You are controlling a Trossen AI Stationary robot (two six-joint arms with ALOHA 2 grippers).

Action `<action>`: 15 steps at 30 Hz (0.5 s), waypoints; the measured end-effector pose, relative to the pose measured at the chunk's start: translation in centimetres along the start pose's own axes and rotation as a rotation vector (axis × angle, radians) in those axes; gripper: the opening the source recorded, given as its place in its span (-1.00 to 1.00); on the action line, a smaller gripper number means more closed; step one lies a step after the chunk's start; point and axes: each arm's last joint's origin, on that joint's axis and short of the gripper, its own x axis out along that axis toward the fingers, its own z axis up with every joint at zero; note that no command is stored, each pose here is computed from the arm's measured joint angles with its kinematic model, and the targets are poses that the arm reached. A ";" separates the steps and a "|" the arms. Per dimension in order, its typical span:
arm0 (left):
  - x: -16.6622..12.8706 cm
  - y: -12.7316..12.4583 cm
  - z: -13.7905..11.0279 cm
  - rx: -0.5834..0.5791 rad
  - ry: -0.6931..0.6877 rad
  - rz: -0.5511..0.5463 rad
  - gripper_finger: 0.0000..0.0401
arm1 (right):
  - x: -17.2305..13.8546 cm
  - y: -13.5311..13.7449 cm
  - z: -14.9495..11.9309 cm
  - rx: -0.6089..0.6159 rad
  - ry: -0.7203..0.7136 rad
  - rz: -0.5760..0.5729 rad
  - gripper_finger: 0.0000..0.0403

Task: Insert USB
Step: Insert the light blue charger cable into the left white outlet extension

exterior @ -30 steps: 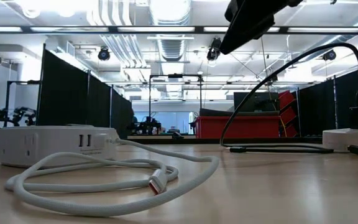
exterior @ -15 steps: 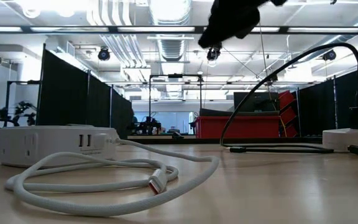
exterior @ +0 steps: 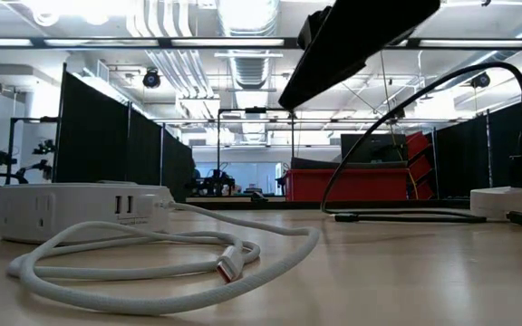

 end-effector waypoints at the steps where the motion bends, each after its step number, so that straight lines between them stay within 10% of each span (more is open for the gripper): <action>1: 0.2 0.2 0.2 0.018 0.015 0.014 -0.21 | 0.0 0.0 0.0 0.000 0.000 0.000 0.04; 15: 2.5 0.5 1.9 0.122 0.064 -0.054 0.05 | 0.1 0.1 0.0 -0.001 0.002 0.001 0.02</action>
